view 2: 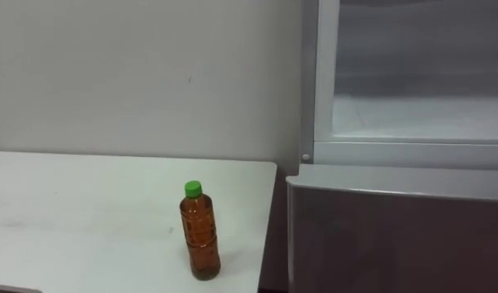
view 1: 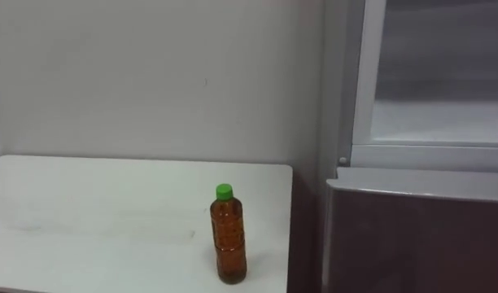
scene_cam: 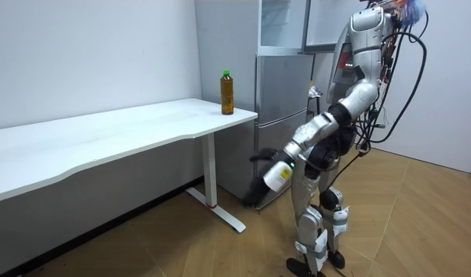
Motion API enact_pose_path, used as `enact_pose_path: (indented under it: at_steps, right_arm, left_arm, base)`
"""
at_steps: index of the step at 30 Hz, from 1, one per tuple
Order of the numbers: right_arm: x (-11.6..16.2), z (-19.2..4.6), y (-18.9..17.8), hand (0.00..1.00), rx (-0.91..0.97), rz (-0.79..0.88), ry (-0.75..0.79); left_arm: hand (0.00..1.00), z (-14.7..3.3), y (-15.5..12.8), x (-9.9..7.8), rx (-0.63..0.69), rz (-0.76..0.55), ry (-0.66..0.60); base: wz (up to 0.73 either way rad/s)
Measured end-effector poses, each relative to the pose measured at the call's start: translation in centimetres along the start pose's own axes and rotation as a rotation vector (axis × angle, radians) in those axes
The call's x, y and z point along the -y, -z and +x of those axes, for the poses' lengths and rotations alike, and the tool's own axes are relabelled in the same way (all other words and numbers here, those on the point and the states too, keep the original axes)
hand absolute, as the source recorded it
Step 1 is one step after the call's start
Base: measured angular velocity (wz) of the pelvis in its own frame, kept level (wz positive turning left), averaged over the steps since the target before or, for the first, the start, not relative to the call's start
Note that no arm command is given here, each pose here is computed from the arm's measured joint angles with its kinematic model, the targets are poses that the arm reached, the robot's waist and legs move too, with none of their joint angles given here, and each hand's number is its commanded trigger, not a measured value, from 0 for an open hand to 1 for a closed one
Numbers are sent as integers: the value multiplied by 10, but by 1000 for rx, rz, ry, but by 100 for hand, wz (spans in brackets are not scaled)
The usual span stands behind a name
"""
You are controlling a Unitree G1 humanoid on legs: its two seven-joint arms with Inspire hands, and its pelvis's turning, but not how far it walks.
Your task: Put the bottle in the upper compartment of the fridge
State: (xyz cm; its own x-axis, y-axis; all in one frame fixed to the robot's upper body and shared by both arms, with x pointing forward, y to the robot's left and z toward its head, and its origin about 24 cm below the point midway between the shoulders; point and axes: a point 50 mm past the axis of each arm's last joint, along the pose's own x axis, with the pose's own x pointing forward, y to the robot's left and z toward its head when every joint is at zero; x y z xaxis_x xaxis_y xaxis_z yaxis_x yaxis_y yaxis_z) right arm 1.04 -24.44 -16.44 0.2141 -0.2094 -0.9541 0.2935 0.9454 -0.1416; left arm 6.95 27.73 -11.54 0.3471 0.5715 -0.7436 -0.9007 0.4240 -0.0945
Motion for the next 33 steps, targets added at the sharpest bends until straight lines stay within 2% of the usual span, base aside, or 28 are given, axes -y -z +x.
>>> enact_pose_path:
  at_steps: [5,7,10,17,23,28,33]
  right_arm:
    - [0,0,0,0,-7,-15,-6]
    - [1,0,1,0,-8,-17,-5]
    - [0,0,1,0,-10,-16,-7]
    - [-3,2,-6,0,1,-47,-27]
    - [-7,3,-9,0,9,-62,-45]
    - [-10,3,-14,0,18,-90,-56]
    - [-10,4,-15,0,20,-92,-58]
  left_arm:
    - [0,-3,44,-32,-179,114,-110]
    - [0,-6,57,-45,-233,232,-129]
    - [0,-10,69,-54,-292,381,-120]
    - [0,-14,82,-52,-355,629,-18]
    - [0,-8,80,-35,-366,816,144]
    - [0,-4,74,-28,-350,888,196]
    - [0,-4,73,-31,-352,910,202]
  base:
    - [-9]
    - [-4]
    - [0]
    - [-2]
    - [-2]
    - [-5]
    - [-4]
